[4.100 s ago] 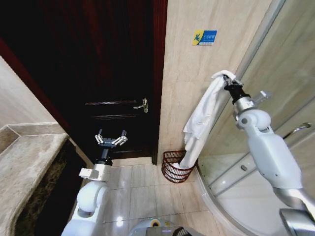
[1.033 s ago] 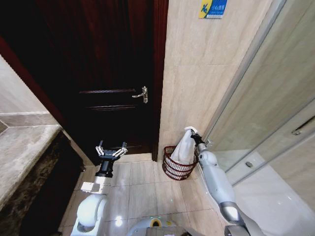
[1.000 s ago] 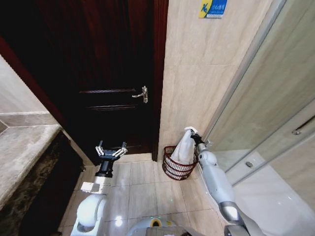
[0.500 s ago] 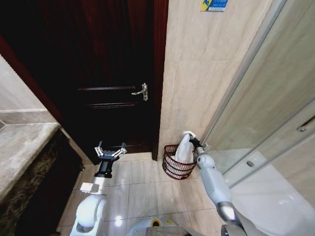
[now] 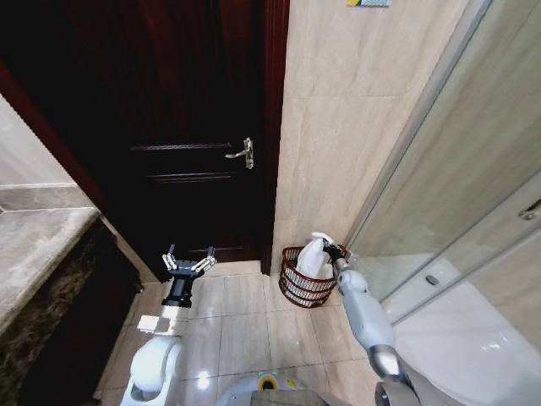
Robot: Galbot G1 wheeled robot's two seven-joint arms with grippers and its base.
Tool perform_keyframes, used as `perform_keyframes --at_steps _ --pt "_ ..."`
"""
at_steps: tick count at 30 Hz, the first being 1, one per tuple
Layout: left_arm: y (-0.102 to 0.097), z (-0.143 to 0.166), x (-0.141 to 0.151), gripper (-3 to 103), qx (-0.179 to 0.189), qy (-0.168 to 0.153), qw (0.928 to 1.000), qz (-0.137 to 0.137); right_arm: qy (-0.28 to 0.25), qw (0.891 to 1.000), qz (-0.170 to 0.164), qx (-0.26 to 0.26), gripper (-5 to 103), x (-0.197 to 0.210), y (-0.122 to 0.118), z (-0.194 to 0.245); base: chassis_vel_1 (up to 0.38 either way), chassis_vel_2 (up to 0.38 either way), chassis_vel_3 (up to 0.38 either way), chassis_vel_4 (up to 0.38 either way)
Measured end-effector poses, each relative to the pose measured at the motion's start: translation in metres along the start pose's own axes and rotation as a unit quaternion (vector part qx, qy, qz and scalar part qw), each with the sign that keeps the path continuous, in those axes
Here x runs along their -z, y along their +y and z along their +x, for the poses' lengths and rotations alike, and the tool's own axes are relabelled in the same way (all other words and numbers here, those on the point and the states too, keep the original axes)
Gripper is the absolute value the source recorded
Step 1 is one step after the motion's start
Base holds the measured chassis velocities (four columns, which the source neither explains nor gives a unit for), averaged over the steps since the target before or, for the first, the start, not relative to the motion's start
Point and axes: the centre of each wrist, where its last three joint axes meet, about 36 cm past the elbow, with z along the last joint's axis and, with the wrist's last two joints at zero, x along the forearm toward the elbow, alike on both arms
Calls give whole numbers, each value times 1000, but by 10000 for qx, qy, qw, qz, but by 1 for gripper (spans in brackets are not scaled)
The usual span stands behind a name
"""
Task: Discard the used towel into the hamper.
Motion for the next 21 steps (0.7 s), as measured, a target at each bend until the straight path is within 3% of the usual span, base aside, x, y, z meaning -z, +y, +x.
perform_keyframes --at_steps 18,21 --pt "2 -2 -1 100 12 -25 10000 -10 867 9959 140 -194 2 -4 -6 -2 0 0 0 0" --pt "2 -2 -2 100 11 -22 10000 -10 1240 9920 86 -234 2 -2 -9 -2 0 0 0 0"
